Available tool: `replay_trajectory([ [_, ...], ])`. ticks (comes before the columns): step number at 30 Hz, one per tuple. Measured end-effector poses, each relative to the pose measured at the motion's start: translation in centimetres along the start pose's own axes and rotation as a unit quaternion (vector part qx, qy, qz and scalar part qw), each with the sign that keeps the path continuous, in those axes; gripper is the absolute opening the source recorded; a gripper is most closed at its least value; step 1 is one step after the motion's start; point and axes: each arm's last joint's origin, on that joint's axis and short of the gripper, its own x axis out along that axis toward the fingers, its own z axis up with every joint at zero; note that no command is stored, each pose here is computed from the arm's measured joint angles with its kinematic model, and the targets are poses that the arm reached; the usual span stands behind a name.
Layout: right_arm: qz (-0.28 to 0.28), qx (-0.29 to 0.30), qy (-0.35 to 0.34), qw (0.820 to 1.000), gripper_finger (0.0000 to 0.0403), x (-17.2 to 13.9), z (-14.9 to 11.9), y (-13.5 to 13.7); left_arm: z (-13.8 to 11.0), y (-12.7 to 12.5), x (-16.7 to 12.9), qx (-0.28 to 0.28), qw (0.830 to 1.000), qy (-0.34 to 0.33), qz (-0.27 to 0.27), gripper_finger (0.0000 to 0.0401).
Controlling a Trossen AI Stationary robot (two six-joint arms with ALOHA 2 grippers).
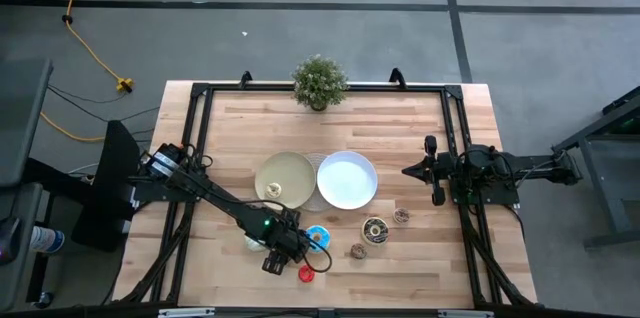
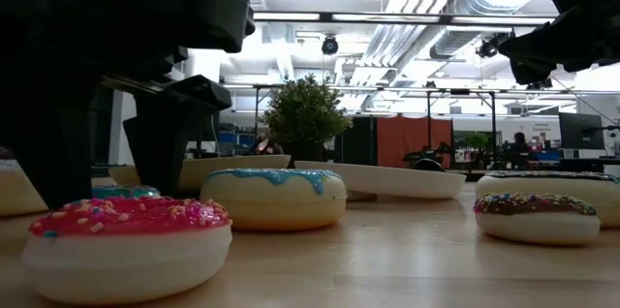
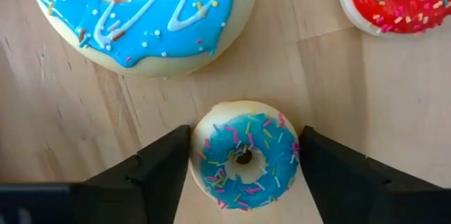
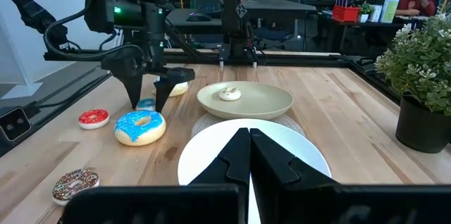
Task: Pick & Place donuts
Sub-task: Put the small blue donut on the brown plate
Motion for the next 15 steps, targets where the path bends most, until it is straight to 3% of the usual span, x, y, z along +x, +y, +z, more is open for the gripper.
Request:
replay_trajectory([
  [15,0.0,0.0,0.0,1.0,0.0001,0.0,0.0,0.0,0.61,-0.34,-0.93,-0.022,0.999,0.024,-0.013,0.0238],
])
